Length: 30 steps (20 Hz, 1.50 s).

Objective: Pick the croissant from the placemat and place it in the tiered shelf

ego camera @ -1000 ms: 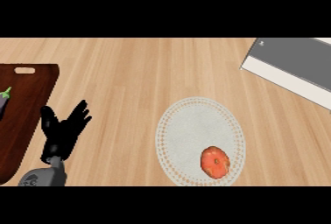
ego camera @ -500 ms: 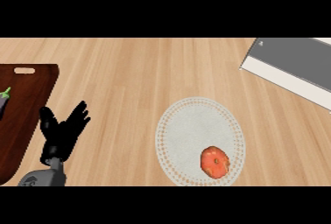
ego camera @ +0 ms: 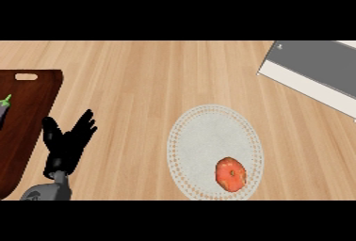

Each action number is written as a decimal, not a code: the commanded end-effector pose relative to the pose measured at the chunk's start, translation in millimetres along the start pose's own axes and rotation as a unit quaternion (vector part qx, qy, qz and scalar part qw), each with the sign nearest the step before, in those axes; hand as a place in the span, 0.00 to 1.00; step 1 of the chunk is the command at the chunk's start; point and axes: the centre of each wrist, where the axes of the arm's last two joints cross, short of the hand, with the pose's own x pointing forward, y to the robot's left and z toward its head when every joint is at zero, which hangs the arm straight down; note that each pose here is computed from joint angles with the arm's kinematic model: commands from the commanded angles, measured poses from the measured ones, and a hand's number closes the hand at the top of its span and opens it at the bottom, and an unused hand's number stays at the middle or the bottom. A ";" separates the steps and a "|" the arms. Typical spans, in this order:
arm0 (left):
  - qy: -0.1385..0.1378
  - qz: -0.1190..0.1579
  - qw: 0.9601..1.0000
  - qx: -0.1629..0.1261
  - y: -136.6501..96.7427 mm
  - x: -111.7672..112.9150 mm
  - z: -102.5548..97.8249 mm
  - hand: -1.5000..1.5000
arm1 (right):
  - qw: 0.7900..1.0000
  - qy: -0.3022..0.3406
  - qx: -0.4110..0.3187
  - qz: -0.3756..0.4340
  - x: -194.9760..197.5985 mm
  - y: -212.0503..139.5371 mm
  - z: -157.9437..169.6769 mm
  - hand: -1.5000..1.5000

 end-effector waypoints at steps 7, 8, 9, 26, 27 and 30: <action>0.007 -0.003 1.000 -0.002 3.6 -5.8 6.6 0.50 | 0.978 0.019 -0.042 -0.205 -1.1 -23.5 -5.4 0.00; 0.004 0.004 1.000 0.001 5.3 1.9 -6.4 0.50 | 0.974 0.027 -0.038 -0.220 2.9 -45.1 -10.0 0.00; 0.010 -0.001 1.000 -0.003 5.8 -0.3 -3.9 0.50 | 0.973 0.019 -0.047 -0.225 6.5 -19.7 -4.0 0.00; 0.015 0.013 0.999 0.028 24.8 4.3 8.7 0.50 | 0.926 0.103 -0.234 -0.278 -91.8 -175.4 -10.1 0.00; 0.016 0.009 1.000 0.016 11.7 5.9 4.1 0.50 | 0.930 0.102 -0.230 -0.270 -102.5 -195.6 -8.8 0.00; 0.019 0.015 1.000 0.008 0.6 -24.5 12.6 0.50 | 0.932 0.090 -0.214 -0.278 -122.6 -196.5 -2.7 0.00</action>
